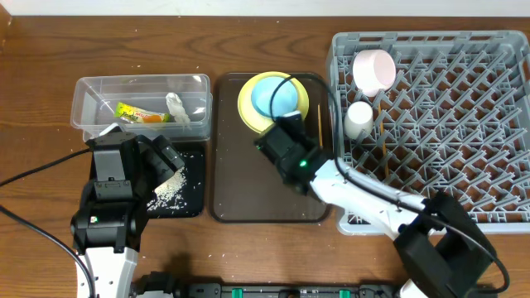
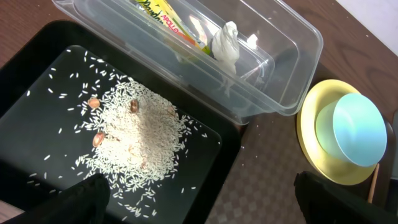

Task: Sort waste into correct bins and load items into the dishwasher rack
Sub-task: 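Grasp the wooden chopstick with the right gripper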

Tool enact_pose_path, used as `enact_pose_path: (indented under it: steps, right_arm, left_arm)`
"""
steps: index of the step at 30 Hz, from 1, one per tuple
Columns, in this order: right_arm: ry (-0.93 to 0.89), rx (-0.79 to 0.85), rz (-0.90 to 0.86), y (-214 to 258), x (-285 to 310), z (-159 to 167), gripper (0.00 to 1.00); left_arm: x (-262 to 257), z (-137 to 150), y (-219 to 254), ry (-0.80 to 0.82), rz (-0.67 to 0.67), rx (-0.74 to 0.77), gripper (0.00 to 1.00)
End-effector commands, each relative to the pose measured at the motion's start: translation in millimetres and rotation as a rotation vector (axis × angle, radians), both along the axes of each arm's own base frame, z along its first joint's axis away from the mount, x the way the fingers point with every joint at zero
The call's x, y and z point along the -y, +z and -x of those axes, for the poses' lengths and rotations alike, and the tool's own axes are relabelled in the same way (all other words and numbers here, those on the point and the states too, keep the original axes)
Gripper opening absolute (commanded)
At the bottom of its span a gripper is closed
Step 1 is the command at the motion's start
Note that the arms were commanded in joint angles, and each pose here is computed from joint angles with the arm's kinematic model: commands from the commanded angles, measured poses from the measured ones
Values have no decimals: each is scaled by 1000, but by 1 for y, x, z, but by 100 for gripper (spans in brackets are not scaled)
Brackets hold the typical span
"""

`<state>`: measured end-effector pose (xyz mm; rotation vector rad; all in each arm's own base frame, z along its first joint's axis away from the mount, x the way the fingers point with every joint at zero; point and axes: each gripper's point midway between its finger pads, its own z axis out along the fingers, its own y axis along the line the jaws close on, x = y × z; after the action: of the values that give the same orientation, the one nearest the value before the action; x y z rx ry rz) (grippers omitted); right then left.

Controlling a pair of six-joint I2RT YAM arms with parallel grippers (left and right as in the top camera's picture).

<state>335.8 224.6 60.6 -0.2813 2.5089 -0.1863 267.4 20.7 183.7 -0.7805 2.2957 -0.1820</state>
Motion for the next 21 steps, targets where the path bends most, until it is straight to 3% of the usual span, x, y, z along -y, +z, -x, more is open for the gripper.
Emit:
enact_pose_path:
  steps: [1,8,21]
  right_arm:
    - [-34,-60,-39,-11,10,-2,30]
    - [-228,-60,-150,-13,25,-10,22]
    - [-260,-51,-43,-35,38,-9,25]
  left_arm:
    - [-3,-2,7,11,-8,16,98]
    - [-3,-2,7,11,-8,16,98]
    - [-3,-2,7,12,-8,16,98]
